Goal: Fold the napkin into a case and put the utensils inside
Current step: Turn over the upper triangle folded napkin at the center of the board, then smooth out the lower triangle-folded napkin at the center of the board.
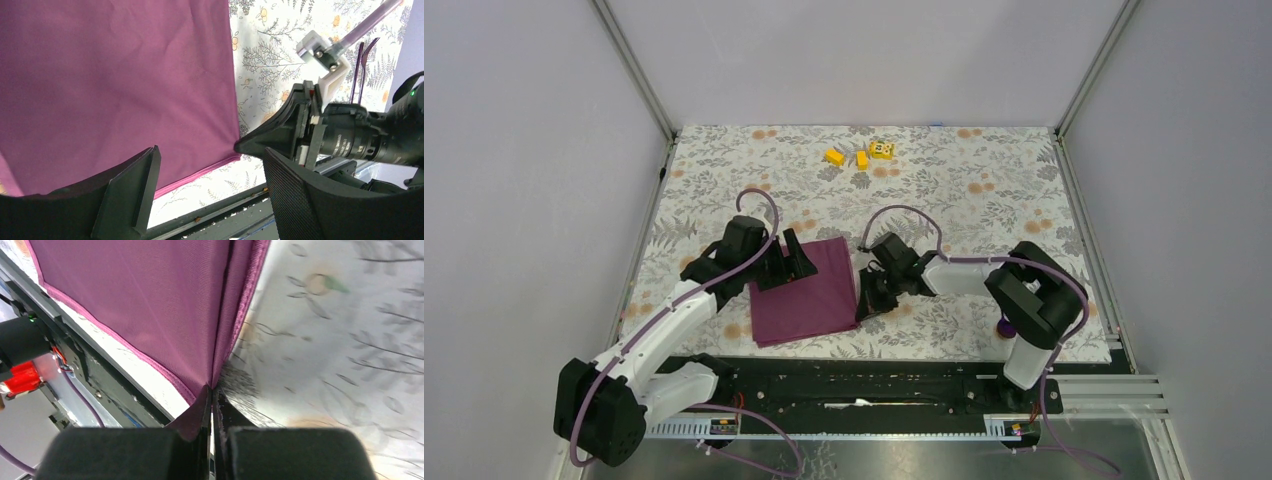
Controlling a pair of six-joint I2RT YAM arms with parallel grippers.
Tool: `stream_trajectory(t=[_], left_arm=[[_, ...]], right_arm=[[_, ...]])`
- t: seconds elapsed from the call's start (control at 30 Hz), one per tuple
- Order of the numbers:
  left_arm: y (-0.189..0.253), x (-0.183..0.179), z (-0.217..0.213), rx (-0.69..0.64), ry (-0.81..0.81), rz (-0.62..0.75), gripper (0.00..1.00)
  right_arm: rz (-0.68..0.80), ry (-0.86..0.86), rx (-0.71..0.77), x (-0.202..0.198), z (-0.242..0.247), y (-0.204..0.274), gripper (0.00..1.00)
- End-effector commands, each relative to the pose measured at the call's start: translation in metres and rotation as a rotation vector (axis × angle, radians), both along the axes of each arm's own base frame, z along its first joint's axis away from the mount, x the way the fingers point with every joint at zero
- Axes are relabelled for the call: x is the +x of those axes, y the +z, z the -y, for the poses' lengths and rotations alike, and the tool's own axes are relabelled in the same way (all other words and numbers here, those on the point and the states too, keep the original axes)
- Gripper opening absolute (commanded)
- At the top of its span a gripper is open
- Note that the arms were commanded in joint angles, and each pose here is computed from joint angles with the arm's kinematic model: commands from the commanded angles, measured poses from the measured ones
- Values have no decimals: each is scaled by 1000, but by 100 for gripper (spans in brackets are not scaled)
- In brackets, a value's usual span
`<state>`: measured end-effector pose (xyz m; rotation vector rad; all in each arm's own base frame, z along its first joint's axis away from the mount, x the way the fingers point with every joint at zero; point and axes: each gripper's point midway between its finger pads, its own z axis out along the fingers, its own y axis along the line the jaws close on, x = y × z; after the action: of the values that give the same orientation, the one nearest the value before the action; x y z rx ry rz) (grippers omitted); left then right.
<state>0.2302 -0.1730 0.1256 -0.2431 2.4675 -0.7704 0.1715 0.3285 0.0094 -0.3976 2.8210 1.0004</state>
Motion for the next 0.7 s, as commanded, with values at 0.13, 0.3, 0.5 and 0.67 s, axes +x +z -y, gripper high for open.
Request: stream_trajectory(t=[0.13,0.3,0.5,0.67], left_arm=[[14,15,7,-27,-5,53,80],[5,28,7,-29,38,35,80],[-4,50,3,-55,83,7,73],[-21,68,-28,-61,194,-11,56]], right_arm=[[-79,-7,-205,5,106,-10,0],[23,-105,-300,37,129,15,34],[187,-88,-140,105,79,69,58],[187,-58,134,158,4,98,49]])
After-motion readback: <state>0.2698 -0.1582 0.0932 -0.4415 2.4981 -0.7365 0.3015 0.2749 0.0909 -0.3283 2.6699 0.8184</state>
